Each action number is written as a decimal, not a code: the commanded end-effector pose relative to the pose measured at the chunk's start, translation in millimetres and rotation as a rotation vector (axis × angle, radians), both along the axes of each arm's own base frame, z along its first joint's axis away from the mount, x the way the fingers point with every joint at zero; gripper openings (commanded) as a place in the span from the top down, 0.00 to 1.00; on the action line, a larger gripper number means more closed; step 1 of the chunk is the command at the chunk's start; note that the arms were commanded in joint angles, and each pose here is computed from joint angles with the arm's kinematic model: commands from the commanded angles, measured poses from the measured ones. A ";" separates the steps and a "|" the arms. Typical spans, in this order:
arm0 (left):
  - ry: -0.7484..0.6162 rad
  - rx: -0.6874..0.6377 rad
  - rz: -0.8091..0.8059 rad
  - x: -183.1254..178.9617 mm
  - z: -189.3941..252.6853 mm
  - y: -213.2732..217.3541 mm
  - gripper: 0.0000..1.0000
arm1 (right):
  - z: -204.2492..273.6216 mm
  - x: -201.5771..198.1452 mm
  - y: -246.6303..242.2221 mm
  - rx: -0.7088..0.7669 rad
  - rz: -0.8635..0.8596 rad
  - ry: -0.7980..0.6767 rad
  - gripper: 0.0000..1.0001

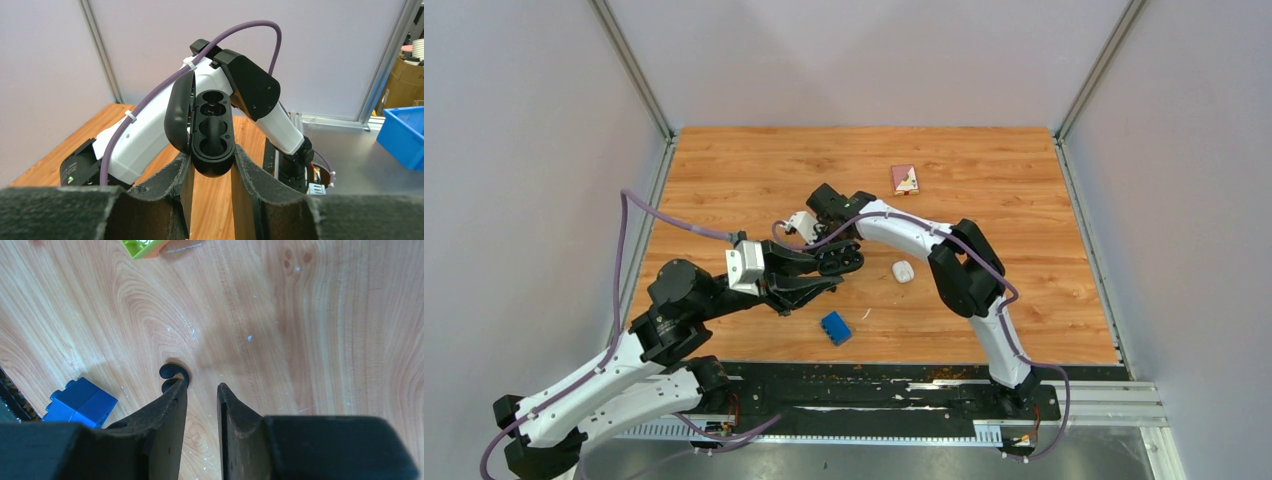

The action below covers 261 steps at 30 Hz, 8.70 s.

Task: Insert the wireless bluetooth earbuds into the charging case
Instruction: Pick up the earbud from the center of the board.

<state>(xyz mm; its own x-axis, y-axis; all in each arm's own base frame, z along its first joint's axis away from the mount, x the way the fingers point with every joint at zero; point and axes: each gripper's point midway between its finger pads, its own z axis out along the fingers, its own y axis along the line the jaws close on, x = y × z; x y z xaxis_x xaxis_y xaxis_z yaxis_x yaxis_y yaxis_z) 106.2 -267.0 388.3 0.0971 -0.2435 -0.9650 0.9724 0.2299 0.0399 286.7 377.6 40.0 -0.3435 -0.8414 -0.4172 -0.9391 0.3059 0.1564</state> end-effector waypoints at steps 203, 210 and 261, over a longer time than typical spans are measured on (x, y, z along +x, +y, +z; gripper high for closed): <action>0.045 -0.013 -0.031 -1.1 -15.3 -7.6 1.00 | 9.2 -37.4 -144.3 0.244 -0.108 0.038 0.85; 0.044 -0.009 -0.030 -0.7 -16.2 -7.8 1.00 | -3.6 -32.9 -145.9 0.217 -0.152 0.049 0.85; 0.052 0.002 -0.032 0.0 -20.5 -9.6 1.00 | -1.1 -21.7 -145.1 0.242 -0.270 0.080 0.78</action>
